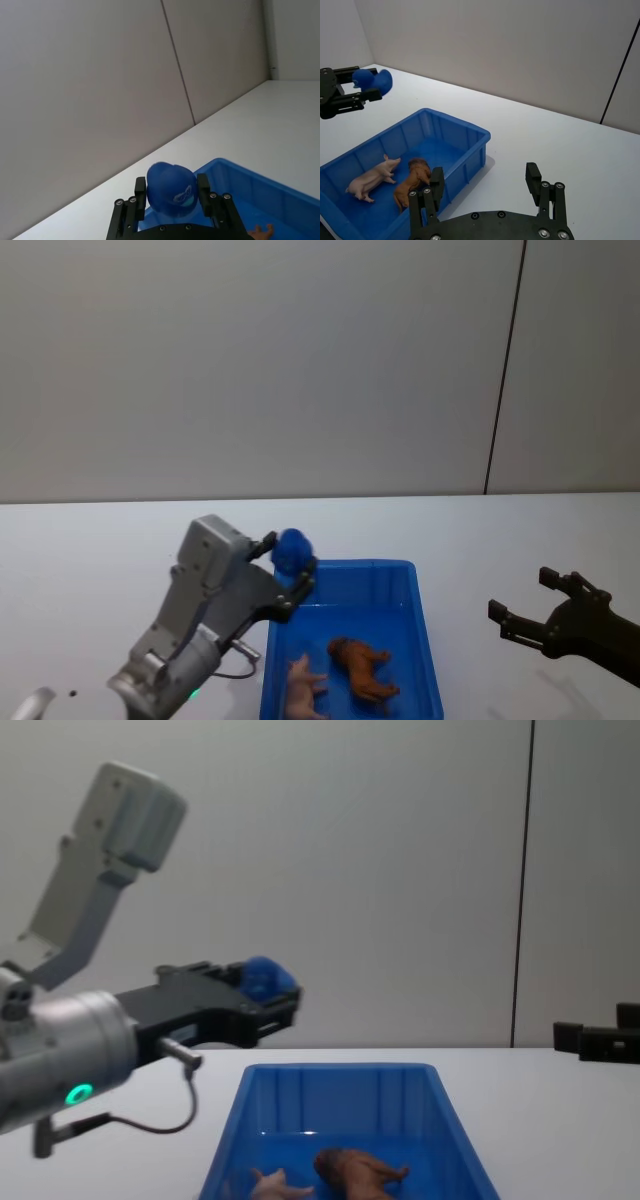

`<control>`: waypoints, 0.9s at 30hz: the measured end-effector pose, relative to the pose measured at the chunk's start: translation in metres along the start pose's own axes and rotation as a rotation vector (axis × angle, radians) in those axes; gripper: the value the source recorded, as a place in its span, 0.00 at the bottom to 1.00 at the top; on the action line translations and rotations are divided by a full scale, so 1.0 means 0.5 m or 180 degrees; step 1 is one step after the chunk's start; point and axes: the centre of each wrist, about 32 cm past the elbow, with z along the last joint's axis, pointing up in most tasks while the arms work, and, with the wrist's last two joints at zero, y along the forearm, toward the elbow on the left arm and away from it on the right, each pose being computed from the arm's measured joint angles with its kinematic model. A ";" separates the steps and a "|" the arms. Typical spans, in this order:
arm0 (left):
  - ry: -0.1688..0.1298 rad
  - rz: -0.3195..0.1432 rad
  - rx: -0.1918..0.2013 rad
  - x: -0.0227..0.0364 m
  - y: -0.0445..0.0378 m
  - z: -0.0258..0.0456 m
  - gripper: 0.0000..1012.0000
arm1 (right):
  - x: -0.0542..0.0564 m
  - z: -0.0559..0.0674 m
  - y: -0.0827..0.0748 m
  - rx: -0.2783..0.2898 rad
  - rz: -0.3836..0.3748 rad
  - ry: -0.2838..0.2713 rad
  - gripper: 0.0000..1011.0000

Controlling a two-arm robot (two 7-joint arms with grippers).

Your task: Pick up the two dolls from the table and place them into the box.

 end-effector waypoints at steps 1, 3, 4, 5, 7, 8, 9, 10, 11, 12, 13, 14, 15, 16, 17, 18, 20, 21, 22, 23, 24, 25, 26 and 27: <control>-0.0001 -0.0048 -0.0017 -0.004 -0.007 0.002 0.62 | 0.000 0.000 0.000 0.0000 0.0000 0.0000 0.99; -0.0002 -0.0086 -0.0036 -0.007 -0.013 0.004 0.68 | 0.000 0.000 0.000 0.0000 0.0000 0.0000 0.99; -0.0001 -0.0103 -0.0044 -0.008 -0.016 0.006 0.70 | 0.000 0.000 0.000 0.0000 0.0000 0.0000 0.99; -0.0004 -0.0140 -0.0063 -0.010 -0.022 0.008 0.71 | 0.000 0.000 0.000 0.0000 0.0000 0.0000 0.99; -0.0006 -0.0168 -0.0077 -0.011 -0.025 0.009 0.79 | 0.000 0.000 0.000 0.0000 0.0000 0.0000 0.99; -0.0007 -0.0190 -0.0089 -0.012 -0.028 0.010 0.82 | 0.000 0.000 0.000 0.0000 0.0000 0.0000 0.99; -0.0007 -0.0206 -0.0098 -0.013 -0.030 0.011 0.86 | 0.000 0.000 0.000 0.0000 0.0000 0.0000 0.99; -0.0007 -0.0216 -0.0107 -0.013 -0.031 0.012 0.89 | 0.000 0.000 0.000 0.0000 0.0000 0.0000 0.99; -0.0009 -0.0235 -0.0121 -0.013 -0.033 0.012 0.90 | 0.000 0.000 0.000 0.0000 0.0000 0.0000 0.99; -0.0010 -0.0241 -0.0128 -0.013 -0.034 0.013 0.94 | 0.000 0.000 0.000 0.0000 0.0000 0.0000 0.99; -0.0012 -0.0249 -0.0134 -0.012 -0.034 0.013 0.96 | 0.000 0.000 0.000 0.0000 0.0000 0.0000 0.99; -0.0014 -0.0255 -0.0141 -0.012 -0.035 0.013 0.98 | 0.000 0.000 0.000 0.0000 0.0000 0.0000 0.99; -0.0018 -0.0268 -0.0156 -0.011 -0.035 0.014 0.99 | 0.000 0.000 0.000 0.0000 0.0000 0.0000 0.99; -0.0020 -0.0275 -0.0163 -0.011 -0.036 0.014 0.99 | 0.000 0.000 0.000 0.0000 0.0000 0.0000 0.99; -0.0021 -0.0280 -0.0168 -0.011 -0.036 0.014 0.99 | 0.000 0.000 0.000 0.0000 0.0000 0.0000 0.99; -0.0023 -0.0290 -0.0181 -0.010 -0.037 0.015 0.99 | 0.000 0.000 0.000 0.0000 0.0000 0.0000 0.99; -0.0023 -0.0298 -0.0191 -0.009 -0.037 0.015 0.99 | 0.000 0.000 0.000 0.0000 0.0000 0.0000 0.99; -0.0023 -0.0305 -0.0201 -0.009 -0.038 0.016 0.99 | 0.000 0.000 0.000 0.0000 0.0000 0.0000 0.99; -0.0023 -0.0307 -0.0206 -0.008 -0.038 0.016 0.99 | 0.000 0.000 0.000 0.0000 0.0000 0.0000 0.99; -0.0023 -0.0313 -0.0214 -0.008 -0.038 0.017 0.99 | 0.000 0.000 0.000 0.0000 0.0000 0.0000 0.99; -0.0023 -0.0315 -0.0218 -0.008 -0.038 0.017 0.99 | 0.000 0.000 0.000 0.0000 0.0000 0.0000 0.99; -0.0022 -0.0318 -0.0221 -0.008 -0.039 0.017 0.99 | 0.000 0.000 0.000 0.0000 0.0000 0.0000 0.99; -0.0022 -0.0320 -0.0224 -0.007 -0.039 0.017 0.99 | 0.000 0.000 0.000 0.0000 0.0000 0.0000 0.99; -0.0022 -0.0323 -0.0230 -0.007 -0.039 0.017 0.99 | 0.000 0.000 0.000 0.0000 0.0000 0.0000 0.99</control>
